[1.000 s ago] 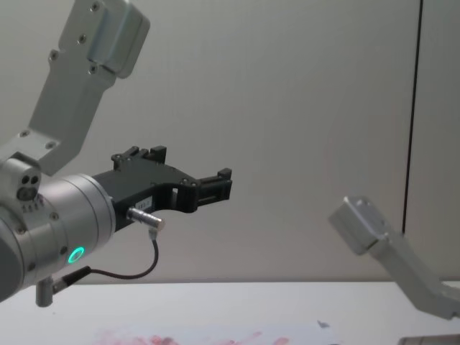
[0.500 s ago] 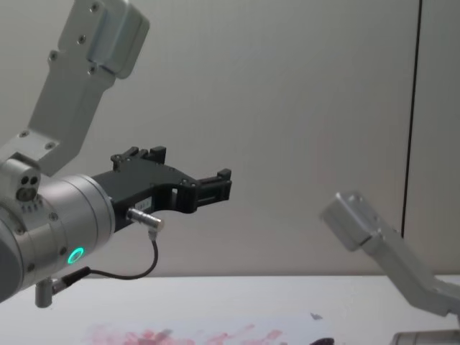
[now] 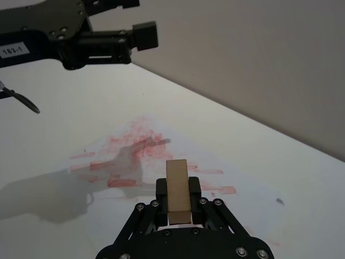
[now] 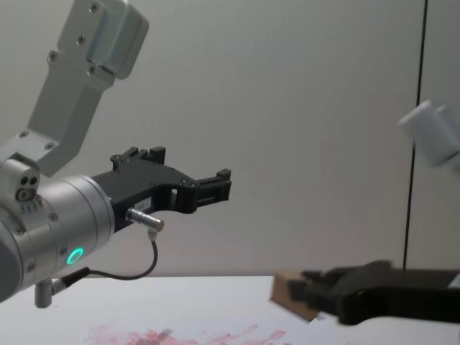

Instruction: Use the one hand to pick up the stamp and affix it onto the A4 paper.

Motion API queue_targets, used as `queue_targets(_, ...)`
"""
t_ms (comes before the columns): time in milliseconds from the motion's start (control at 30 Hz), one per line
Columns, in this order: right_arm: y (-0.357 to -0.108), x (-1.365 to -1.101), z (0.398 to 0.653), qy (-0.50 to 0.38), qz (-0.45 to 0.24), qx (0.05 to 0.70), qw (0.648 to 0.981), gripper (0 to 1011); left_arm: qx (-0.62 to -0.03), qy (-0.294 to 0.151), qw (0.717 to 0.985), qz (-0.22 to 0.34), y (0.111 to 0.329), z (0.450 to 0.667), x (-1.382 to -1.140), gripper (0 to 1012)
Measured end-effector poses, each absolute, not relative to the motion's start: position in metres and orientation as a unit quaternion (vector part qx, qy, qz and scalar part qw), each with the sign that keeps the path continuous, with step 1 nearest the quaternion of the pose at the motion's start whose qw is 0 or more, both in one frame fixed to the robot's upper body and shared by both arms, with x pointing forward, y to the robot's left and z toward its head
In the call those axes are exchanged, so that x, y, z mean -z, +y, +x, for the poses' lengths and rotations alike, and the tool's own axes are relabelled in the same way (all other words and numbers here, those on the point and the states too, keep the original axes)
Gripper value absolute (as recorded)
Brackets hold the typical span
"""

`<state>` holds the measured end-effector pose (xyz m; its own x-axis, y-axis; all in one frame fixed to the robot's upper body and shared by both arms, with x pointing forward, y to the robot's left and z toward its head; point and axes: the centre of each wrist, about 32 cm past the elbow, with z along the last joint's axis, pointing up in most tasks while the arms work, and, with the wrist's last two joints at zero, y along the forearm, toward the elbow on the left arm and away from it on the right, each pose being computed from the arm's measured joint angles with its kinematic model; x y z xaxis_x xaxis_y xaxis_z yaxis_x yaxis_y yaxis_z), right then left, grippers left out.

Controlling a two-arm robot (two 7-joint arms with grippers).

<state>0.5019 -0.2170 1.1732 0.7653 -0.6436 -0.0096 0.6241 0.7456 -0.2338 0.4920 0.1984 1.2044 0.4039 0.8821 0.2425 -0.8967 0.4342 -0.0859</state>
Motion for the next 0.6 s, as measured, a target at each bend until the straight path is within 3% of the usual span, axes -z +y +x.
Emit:
queue_targets(267,-0.249,-1.183,0.486,0.033,-0.115,0.38,0.917,214,-0.531,-0.126,0.837,0.029,0.198,0.492,-1.204,1001)
queue_targets(600,-0.277,-1.174,0.468,0.039,-0.148,0.431,0.889,216,-0.531,-0.126,0.837,0.029,0.198,0.492,-1.204,1001)
